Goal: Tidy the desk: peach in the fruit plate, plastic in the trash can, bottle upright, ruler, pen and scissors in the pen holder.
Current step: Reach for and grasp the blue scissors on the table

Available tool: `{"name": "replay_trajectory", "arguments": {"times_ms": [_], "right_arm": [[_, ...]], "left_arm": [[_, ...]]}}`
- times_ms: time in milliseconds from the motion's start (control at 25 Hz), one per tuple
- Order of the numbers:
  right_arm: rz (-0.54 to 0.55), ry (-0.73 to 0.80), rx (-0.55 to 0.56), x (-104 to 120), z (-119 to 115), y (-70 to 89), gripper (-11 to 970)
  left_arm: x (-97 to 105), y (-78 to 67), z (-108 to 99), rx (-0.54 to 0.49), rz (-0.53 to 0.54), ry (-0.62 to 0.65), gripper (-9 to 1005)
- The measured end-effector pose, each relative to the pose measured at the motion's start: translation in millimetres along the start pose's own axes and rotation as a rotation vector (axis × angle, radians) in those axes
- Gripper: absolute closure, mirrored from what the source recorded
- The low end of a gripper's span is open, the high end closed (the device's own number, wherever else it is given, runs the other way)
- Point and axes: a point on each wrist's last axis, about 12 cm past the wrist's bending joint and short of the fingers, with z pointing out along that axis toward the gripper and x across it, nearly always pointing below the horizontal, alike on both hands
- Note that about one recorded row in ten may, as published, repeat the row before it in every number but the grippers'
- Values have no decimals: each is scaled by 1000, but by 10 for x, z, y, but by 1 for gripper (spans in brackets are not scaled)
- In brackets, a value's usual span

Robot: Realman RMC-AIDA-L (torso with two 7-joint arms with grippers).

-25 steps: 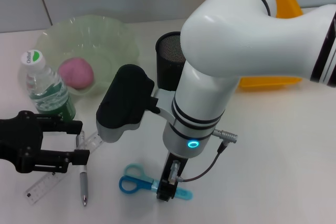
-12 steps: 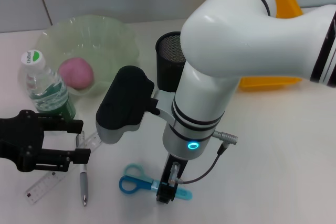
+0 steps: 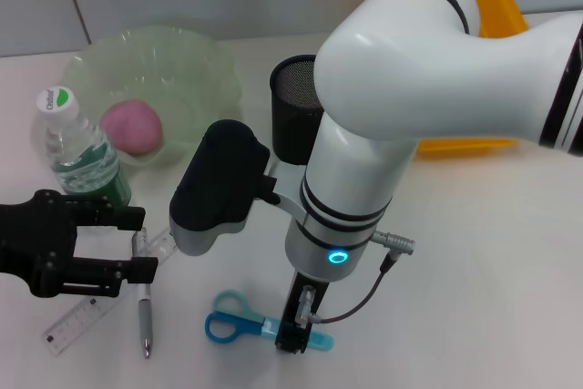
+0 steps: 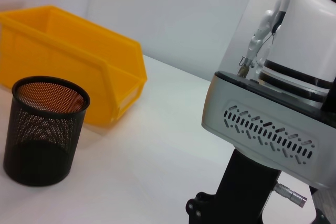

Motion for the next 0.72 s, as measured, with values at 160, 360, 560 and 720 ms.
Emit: {"name": "replay_trajectory", "arguments": {"times_ms": [160, 360, 560, 720], "right_arm": [[1, 3, 0, 6, 2, -1, 725], [-3, 3, 2, 4, -3, 4, 732], [0, 3, 2, 5, -6, 4, 745], [12, -11, -3, -7, -35, -9, 762]], "left_arm": [[-2, 1, 0, 0, 0, 0, 242], [-2, 1, -2, -1, 0, -1, 243], [-2, 1, -2, -1, 0, -1, 243], [-3, 2, -5, -2, 0, -3, 243]]}}
